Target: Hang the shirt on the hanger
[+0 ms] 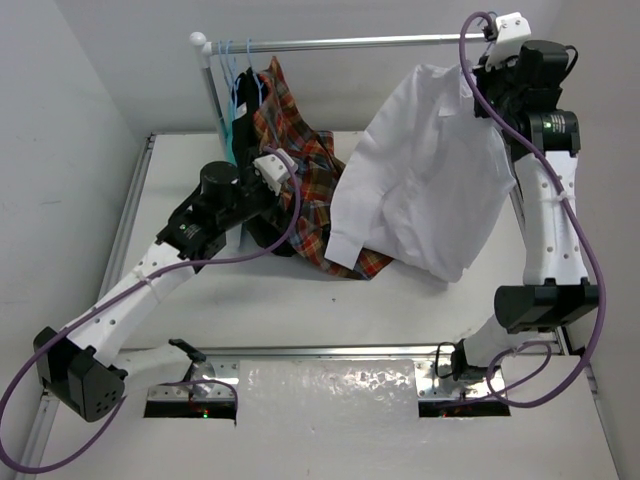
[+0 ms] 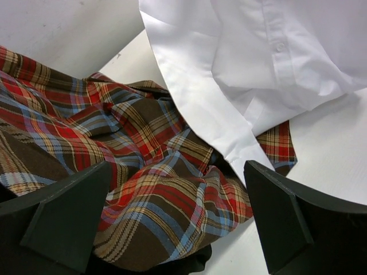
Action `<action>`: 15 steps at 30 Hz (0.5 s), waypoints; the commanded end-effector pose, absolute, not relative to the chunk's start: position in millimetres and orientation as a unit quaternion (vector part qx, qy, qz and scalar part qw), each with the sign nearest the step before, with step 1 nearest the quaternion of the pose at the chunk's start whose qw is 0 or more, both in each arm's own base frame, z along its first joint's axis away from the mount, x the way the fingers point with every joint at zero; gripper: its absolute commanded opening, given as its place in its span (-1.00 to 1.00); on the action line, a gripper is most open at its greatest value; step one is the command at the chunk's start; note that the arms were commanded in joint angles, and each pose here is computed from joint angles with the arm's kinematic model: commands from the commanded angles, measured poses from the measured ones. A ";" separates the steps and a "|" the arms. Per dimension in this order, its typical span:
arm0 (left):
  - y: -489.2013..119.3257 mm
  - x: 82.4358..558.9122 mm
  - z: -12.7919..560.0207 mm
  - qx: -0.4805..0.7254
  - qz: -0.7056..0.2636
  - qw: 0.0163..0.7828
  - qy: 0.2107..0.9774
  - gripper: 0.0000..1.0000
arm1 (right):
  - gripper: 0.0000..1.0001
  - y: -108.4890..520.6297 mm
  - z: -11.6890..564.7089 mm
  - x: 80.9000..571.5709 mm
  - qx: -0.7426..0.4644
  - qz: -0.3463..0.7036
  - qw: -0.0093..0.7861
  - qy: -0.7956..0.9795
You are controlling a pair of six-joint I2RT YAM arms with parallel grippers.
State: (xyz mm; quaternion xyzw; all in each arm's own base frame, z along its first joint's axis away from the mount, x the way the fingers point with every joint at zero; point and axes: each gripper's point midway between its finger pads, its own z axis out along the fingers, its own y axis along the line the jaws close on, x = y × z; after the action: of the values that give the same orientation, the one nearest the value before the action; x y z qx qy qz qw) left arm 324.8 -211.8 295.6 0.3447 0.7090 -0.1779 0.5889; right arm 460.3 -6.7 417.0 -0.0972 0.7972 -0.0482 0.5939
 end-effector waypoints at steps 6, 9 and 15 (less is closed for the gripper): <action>-209.9 313.2 297.9 0.361 -0.182 0.602 0.689 0.98 | -1.00 7.2 427.3 490.5 -0.081 -0.054 0.635 0.767; -209.1 311.7 296.5 0.364 -0.181 0.601 0.688 0.97 | -1.00 13.8 409.1 490.7 -0.088 -0.050 0.621 0.777; -209.0 292.3 268.2 0.429 -0.176 0.582 0.668 0.93 | -1.00 14.6 386.1 475.4 -0.092 -0.059 0.605 0.789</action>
State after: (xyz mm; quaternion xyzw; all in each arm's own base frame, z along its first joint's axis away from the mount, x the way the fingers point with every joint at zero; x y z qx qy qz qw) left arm 306.0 -208.3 269.8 0.3853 0.6995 -0.1760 0.5756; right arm 488.1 18.3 360.9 -0.1059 0.8103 -0.0496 0.5743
